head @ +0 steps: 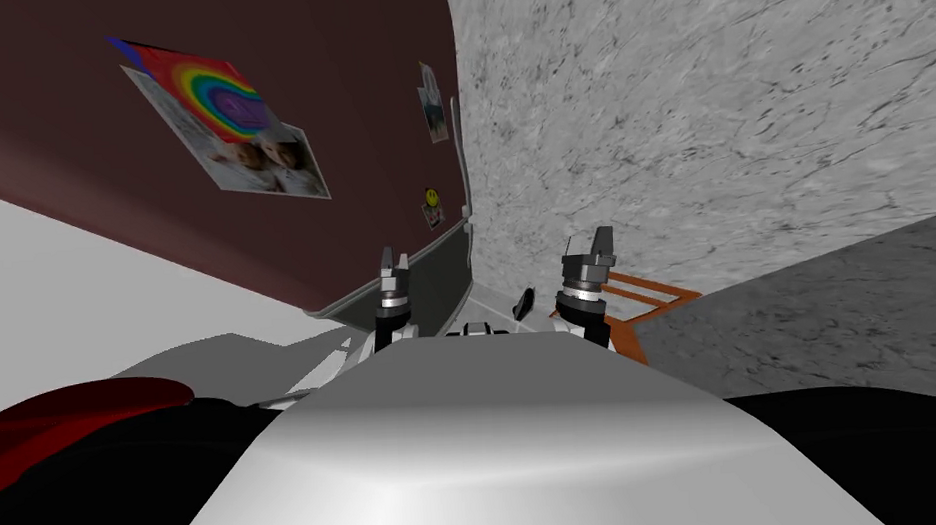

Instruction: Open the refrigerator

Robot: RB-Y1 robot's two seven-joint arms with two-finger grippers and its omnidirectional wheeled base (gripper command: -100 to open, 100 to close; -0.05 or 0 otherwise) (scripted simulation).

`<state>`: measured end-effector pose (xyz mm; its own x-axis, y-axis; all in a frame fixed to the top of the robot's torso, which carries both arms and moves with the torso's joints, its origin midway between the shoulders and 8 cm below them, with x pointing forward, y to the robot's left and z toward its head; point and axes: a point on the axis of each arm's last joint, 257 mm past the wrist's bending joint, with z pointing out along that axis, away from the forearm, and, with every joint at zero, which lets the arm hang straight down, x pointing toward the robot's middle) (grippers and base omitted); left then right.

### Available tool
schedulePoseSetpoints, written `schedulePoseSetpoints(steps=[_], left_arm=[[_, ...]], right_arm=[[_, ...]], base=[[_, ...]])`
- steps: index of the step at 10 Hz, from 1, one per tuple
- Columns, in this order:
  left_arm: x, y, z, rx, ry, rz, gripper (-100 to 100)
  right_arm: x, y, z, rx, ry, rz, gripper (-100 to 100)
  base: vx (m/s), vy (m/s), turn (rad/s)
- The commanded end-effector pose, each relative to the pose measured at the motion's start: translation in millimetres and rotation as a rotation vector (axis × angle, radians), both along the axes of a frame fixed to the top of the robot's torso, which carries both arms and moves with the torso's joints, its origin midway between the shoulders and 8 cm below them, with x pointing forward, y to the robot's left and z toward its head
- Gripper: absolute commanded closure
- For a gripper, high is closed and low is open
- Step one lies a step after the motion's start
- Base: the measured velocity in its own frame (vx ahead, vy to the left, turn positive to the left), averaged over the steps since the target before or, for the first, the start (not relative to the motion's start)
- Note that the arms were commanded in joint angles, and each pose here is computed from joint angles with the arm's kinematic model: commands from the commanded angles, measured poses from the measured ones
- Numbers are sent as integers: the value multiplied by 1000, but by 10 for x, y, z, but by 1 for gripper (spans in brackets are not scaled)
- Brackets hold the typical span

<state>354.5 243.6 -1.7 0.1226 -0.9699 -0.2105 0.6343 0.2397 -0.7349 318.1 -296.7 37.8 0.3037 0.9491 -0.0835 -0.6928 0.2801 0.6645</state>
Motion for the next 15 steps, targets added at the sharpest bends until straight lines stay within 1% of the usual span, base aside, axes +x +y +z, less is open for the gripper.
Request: schedulePoseSetpoints(steps=[1,3,4,6,13,14,15], left_arm=[[-45,-98,-53,47,18,-39,-100],[-93,-177,-109,76,35,-73,-100],[-121,-218,-141,89,44,-90,-100],[-121,-218,-141,89,44,-90,-100],[-121,-218,-141,89,44,-90,-100],[-8,-197,-230,113,64,-78,-100],[46,-186,-270,125,73,-72,-100]], right_arm=[[0,0,0,0,0,0,0],[0,0,0,0,0,0,0],[0,0,0,0,0,0,0],[1,1,1,0,0,0,0],[1,1,1,0,0,0,0],[1,1,1,0,0,0,0],[1,1,1,0,0,0,0]], base=[[164,60,211],[167,37,218],[64,-84,237],[22,-26,78],[1,-1,2],[6,-26,-85],[12,-30,-116]])
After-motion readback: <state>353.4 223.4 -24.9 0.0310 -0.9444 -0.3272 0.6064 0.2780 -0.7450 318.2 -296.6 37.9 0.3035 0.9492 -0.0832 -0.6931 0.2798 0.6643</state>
